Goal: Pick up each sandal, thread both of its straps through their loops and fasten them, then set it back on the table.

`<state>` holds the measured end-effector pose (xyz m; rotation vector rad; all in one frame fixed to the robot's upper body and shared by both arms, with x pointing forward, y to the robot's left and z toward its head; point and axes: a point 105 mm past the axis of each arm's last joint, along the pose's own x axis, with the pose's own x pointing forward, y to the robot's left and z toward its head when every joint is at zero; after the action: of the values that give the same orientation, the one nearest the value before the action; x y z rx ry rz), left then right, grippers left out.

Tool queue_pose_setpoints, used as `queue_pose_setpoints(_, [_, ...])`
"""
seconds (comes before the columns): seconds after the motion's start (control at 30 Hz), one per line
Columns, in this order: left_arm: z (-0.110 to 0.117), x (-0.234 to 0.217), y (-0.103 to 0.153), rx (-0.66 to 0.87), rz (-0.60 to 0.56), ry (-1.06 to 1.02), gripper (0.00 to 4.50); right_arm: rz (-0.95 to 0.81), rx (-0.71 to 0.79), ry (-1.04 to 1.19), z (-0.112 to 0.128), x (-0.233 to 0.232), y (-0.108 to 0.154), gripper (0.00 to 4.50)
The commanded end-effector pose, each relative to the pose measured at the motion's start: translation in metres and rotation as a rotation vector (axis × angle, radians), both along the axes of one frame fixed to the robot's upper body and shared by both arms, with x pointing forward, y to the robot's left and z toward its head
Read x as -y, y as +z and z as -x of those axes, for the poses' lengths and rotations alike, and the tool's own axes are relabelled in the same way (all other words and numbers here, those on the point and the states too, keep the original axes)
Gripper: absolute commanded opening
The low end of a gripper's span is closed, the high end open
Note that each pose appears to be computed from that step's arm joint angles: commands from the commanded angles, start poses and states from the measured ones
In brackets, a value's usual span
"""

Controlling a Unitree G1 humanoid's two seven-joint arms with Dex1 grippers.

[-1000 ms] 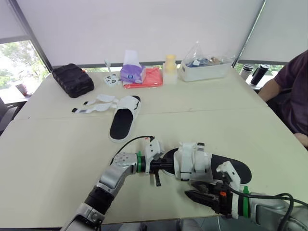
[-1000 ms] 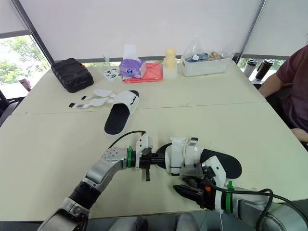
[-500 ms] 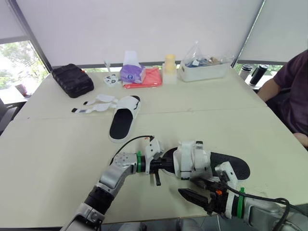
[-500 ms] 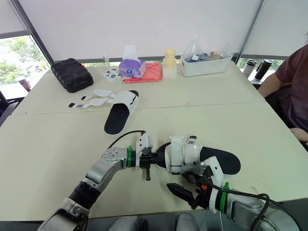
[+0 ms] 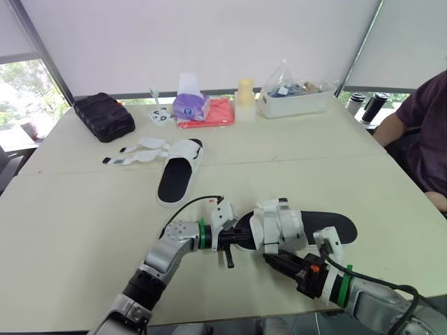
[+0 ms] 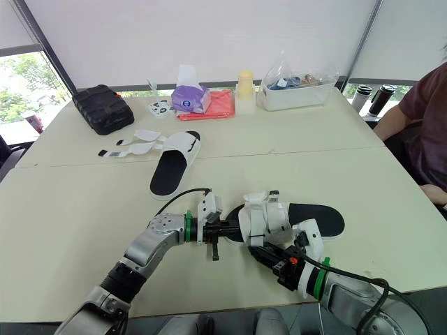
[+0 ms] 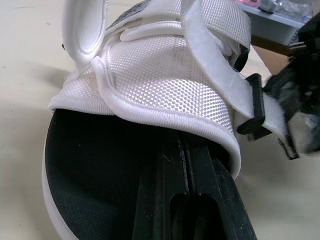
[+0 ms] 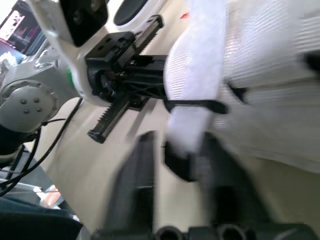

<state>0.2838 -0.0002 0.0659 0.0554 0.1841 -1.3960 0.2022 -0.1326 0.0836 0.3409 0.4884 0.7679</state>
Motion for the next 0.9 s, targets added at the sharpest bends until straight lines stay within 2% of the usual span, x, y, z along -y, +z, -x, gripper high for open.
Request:
queue_pose_setpoints(0.03, [0.006, -0.007, -0.031, -0.089, -0.097, 0.018, 0.00, -0.033, 0.006, 0.062, 0.009, -0.007, 0.007, 0.03])
queue_pose_setpoints(0.33, [0.006, -0.006, -0.032, -0.095, -0.097, 0.015, 0.00, 0.026, -0.203, 0.276, 0.061, -0.006, -0.015, 0.03])
queue_pose_setpoints(0.57, [0.007, -0.005, -0.033, -0.094, -0.101, 0.010, 0.00, 0.025, -0.253, 0.325, 0.074, -0.002, -0.017, 0.03])
queue_pose_setpoints(0.63, [0.007, -0.005, -0.033, -0.093, -0.103, 0.009, 0.00, -0.016, -0.220, 0.309, 0.067, -0.001, -0.007, 0.03])
queue_pose_setpoints(0.8, [0.007, -0.005, -0.035, -0.094, -0.109, 0.004, 0.00, -0.170, -0.096, 0.309, 0.048, -0.002, 0.045, 0.03])
queue_pose_setpoints(0.9, [0.006, -0.005, -0.036, -0.094, -0.112, 0.001, 0.00, -0.215, -0.082, 0.318, 0.042, -0.005, 0.060, 0.03])
